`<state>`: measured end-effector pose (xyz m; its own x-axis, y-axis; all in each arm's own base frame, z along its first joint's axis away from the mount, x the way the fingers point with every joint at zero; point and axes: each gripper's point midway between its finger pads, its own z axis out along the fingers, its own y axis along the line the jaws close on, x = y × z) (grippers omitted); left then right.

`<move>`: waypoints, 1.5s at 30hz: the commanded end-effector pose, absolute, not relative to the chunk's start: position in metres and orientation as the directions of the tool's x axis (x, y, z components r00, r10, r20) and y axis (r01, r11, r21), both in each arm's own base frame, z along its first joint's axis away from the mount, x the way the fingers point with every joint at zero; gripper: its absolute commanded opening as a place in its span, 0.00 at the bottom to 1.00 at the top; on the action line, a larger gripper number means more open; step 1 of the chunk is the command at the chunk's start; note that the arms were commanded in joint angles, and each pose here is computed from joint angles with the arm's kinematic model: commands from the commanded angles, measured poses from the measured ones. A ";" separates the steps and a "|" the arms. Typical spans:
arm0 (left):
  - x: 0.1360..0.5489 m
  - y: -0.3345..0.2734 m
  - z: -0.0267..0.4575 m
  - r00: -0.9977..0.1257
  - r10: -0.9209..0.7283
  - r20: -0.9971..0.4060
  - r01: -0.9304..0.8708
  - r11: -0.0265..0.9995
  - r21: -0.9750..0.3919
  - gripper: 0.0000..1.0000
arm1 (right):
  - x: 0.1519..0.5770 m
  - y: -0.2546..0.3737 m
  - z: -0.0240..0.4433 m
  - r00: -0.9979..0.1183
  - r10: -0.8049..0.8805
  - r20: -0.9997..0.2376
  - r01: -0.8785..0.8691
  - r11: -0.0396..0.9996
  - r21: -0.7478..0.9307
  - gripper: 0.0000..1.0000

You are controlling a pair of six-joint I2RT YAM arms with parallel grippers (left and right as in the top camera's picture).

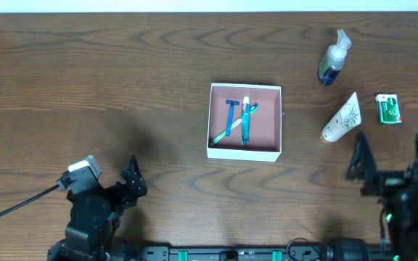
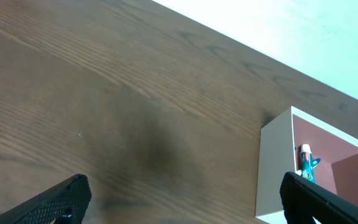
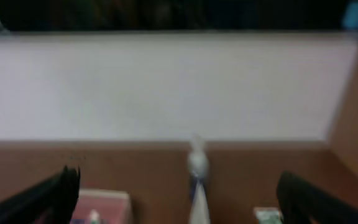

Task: Pack container
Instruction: 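Move the right gripper over the green Dettol soap bar, then lower the right gripper and grasp the Dettol soap bar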

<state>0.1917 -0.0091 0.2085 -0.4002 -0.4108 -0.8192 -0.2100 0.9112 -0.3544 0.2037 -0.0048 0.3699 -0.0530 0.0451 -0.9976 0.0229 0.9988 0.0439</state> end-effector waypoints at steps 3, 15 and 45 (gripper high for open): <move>0.192 -0.007 0.209 -0.387 -0.421 -0.820 -0.222 0.906 -0.361 0.98 | 0.235 -0.035 0.394 -0.272 -0.077 -0.959 0.160 0.979 -0.124 0.99; 0.192 -0.007 0.209 -0.387 -0.422 -0.820 -0.222 0.906 -0.361 0.98 | 0.318 -0.096 0.392 -0.699 -0.055 -0.713 0.111 0.977 -0.184 0.99; 0.192 -0.007 0.209 -0.387 -0.421 -0.820 -0.222 0.906 -0.361 0.98 | 0.411 -0.221 0.102 -0.978 0.127 -0.164 0.129 0.992 -0.005 0.99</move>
